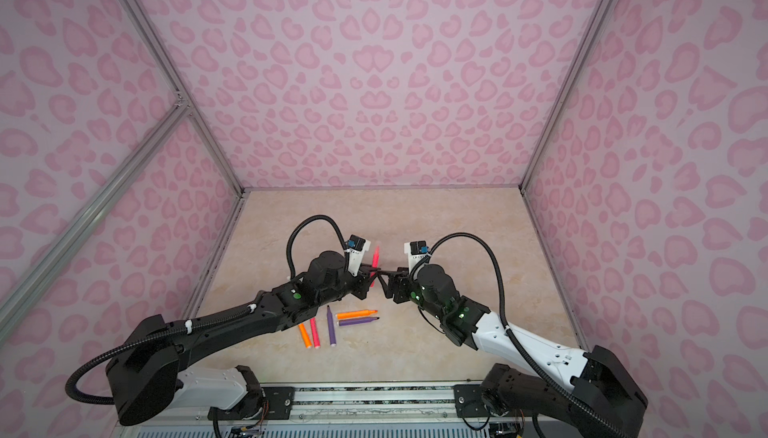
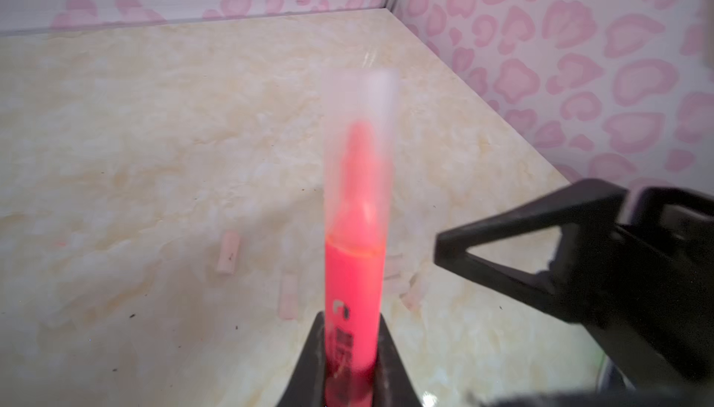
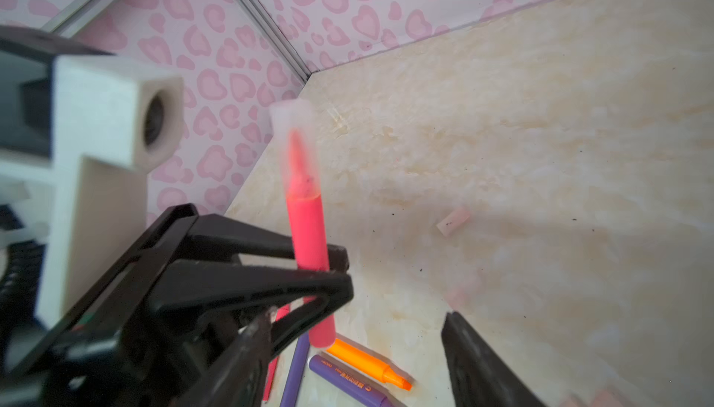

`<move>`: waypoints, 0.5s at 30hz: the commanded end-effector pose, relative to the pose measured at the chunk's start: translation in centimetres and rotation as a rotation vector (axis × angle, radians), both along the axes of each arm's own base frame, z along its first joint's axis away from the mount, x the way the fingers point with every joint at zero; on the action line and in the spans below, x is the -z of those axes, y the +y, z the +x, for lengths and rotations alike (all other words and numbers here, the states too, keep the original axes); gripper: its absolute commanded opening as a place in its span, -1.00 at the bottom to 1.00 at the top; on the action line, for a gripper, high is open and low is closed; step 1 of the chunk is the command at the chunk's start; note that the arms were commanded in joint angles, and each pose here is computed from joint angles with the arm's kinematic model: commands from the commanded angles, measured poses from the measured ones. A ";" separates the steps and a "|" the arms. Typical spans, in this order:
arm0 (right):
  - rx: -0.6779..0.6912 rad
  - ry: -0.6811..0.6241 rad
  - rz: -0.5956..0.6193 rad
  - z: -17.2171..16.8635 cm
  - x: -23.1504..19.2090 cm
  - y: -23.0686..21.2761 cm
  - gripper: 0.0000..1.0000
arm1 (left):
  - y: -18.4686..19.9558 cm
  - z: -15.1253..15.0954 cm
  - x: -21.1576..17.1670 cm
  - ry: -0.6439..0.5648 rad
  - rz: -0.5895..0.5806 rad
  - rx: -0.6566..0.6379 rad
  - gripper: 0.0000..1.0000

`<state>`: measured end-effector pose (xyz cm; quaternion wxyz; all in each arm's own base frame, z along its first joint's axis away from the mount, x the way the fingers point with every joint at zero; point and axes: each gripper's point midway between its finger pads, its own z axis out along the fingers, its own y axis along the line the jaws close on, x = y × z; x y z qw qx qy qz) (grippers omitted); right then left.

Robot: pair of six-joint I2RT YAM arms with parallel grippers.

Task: Insert the pens into the pen caps
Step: 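Open and withdraw the right gripper while the left lowers the capped highlighter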

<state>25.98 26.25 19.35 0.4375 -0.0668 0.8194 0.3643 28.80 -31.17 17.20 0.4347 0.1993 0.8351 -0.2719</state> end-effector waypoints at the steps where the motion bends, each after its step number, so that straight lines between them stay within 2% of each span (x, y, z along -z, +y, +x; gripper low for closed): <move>1: 0.004 -0.004 -0.044 0.1 0.7 -0.7 0.57 | 2.8 2.9 1.4 0.028 0.101 -0.226 -0.92; 4: 0.022 0.012 -0.051 0.4 1.1 -1.0 0.62 | 7.1 5.0 3.7 0.105 0.223 -0.437 -0.92; 8: 0.067 0.049 -0.102 1.6 2.5 -1.5 0.70 | 13.4 6.9 7.4 0.275 0.291 -0.675 -0.93; 11: 0.054 0.132 -0.135 2.2 4.0 -1.1 0.68 | 17.1 7.4 10.6 0.445 0.287 -0.792 -0.92; 15: -0.006 0.210 -0.152 2.3 5.5 0.2 0.68 | 21.0 7.6 13.1 0.573 0.324 -0.902 -0.93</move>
